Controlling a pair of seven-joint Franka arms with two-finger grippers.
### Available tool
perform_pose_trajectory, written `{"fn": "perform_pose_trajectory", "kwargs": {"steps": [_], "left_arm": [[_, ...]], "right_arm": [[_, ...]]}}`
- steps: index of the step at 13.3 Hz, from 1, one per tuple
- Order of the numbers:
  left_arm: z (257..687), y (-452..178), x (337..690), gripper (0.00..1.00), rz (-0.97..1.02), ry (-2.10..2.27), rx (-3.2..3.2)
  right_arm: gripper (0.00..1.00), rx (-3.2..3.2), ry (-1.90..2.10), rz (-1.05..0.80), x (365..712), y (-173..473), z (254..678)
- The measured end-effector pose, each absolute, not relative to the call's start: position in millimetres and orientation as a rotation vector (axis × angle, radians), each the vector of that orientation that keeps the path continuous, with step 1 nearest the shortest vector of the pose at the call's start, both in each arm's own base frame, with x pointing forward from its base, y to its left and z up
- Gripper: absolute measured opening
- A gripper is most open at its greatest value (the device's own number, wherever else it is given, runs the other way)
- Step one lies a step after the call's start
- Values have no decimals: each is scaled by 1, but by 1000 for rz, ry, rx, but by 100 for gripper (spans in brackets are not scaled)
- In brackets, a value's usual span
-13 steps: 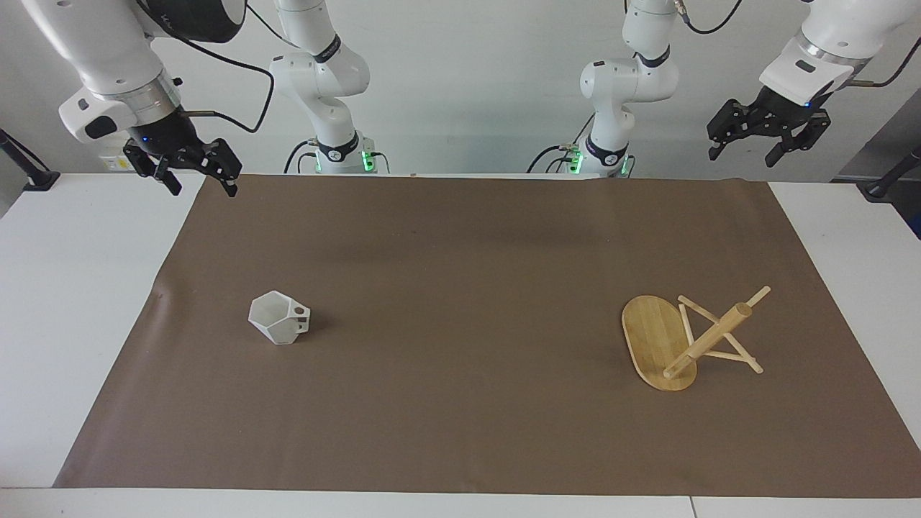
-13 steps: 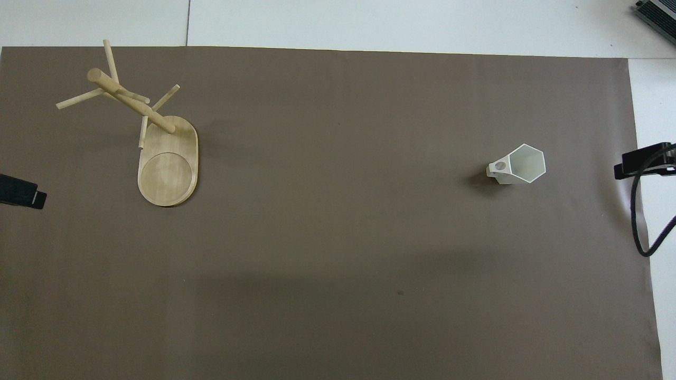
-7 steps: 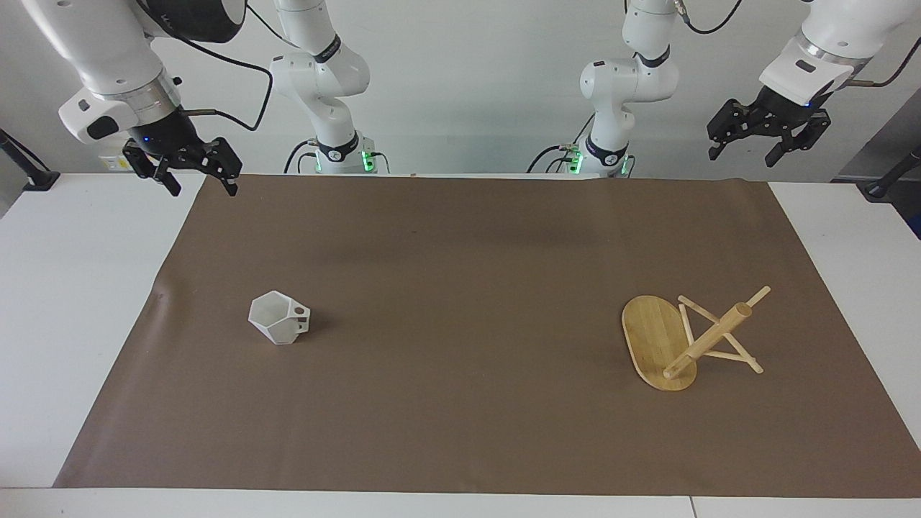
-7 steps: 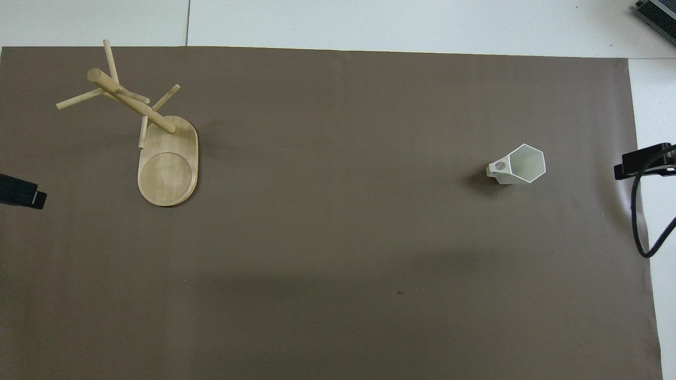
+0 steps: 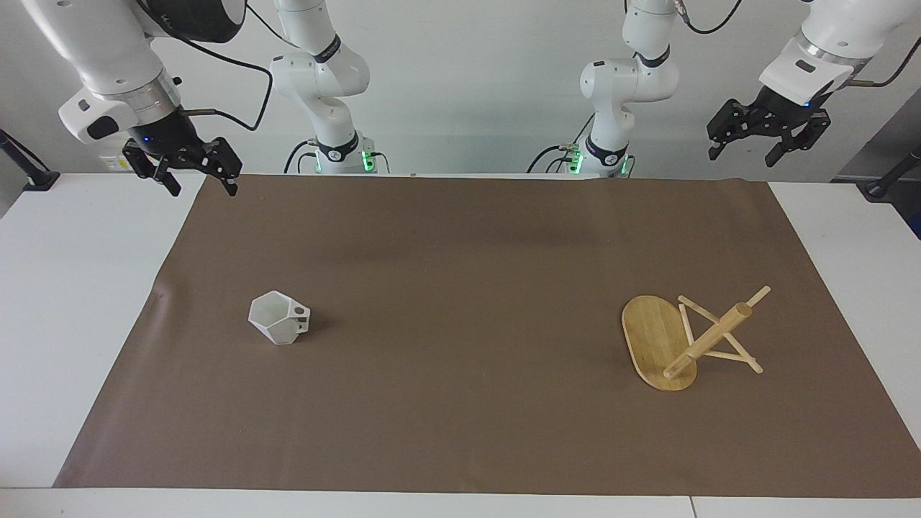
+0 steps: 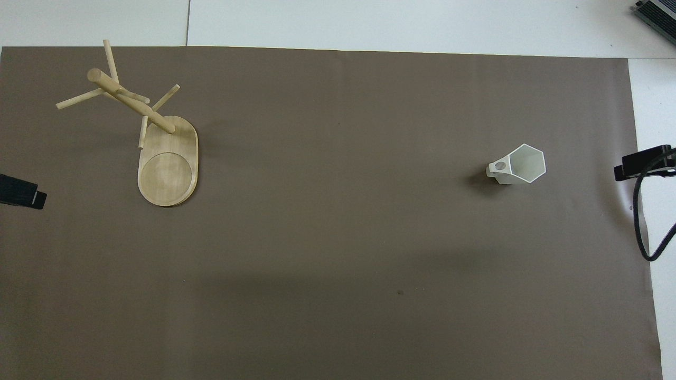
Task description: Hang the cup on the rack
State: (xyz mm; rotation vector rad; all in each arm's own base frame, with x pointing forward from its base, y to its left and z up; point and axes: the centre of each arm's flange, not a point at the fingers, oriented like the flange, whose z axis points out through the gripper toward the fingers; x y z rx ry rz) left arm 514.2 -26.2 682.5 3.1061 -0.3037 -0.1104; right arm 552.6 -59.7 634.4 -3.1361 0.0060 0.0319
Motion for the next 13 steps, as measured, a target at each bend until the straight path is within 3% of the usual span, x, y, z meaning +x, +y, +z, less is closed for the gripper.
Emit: {"fn": "perform_pose_trajectory", "kwargs": {"steps": [13], "left_arm": [[682, -26, 514, 100, -110, -304, 3106]], "right_arm": [[100, -3136, 23, 32, 552, -66, 634]]}}
